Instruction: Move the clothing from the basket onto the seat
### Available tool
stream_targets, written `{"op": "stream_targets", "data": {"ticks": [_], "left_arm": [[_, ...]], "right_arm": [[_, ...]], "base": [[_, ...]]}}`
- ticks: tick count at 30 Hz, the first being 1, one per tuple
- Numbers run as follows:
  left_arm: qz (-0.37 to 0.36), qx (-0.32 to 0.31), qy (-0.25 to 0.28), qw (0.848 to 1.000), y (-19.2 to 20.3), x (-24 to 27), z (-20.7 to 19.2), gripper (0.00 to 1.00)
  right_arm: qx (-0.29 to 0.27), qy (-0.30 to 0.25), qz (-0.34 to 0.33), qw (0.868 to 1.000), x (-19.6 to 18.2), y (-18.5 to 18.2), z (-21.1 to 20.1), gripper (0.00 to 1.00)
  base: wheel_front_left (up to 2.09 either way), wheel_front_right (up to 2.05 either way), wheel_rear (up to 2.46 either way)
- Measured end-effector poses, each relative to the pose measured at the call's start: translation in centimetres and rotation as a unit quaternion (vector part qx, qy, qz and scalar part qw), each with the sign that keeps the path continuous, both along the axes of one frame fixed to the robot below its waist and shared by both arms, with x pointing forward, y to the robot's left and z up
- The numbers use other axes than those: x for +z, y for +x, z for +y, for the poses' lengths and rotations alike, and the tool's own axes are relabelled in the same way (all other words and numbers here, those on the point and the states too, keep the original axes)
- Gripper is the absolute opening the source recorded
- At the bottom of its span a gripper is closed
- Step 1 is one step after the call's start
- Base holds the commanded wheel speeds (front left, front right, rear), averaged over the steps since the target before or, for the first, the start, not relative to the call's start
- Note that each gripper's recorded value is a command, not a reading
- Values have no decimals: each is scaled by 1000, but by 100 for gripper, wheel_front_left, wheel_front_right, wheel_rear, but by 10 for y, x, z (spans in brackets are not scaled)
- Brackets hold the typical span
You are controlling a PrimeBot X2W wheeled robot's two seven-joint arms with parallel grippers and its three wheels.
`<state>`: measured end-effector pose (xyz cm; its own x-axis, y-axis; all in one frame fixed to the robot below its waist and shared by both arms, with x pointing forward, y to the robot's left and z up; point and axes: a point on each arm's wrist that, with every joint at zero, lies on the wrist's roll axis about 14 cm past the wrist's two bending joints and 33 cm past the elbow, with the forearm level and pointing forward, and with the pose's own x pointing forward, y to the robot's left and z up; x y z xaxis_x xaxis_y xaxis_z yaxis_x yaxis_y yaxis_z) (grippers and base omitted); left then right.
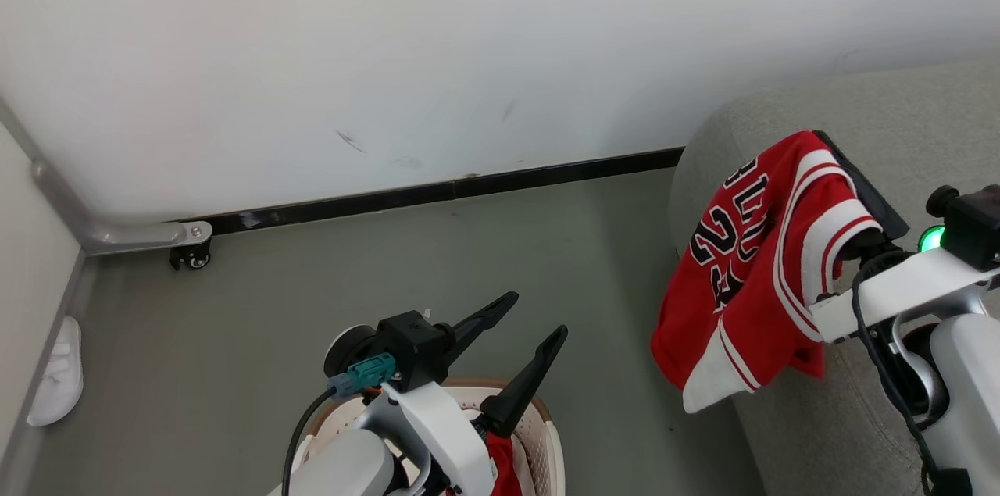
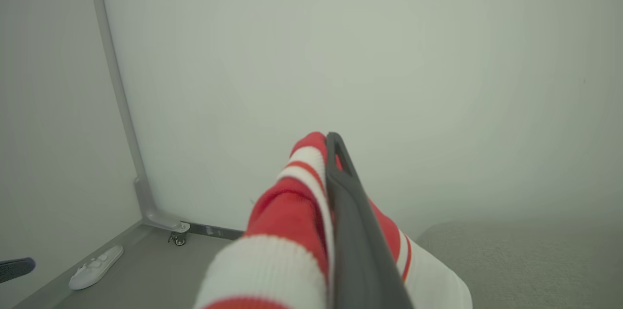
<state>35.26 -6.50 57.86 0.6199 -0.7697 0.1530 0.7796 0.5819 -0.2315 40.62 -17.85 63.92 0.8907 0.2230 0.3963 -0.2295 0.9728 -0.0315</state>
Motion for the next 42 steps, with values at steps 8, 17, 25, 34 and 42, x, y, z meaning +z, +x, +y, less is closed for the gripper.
{"op": "stream_targets", "data": {"ticks": [8,17,25,34,42], "left_arm": [[5,-35,-4,999,-9,-6,-21,100],[5,-77,-8,997,-17,-8,-42,100],[3,-104,-6,995,-22,-12,-56,100],[0,-126,-8,992,-26,-12,-66,100],[4,-138,-2,990,-28,-18,-69,100]], "right_arm": [[-44,3,-14,999,6,-18,-30,0],[-91,2,-26,996,11,-38,-62,0],[-122,-3,-37,992,17,-51,-80,0],[-138,-14,-35,990,17,-59,-91,0],[-145,-55,-73,985,52,-53,-103,0]], "base": [[0,0,0],[0,0,0],[0,0,0],[0,0,0],[0,0,0]]}}
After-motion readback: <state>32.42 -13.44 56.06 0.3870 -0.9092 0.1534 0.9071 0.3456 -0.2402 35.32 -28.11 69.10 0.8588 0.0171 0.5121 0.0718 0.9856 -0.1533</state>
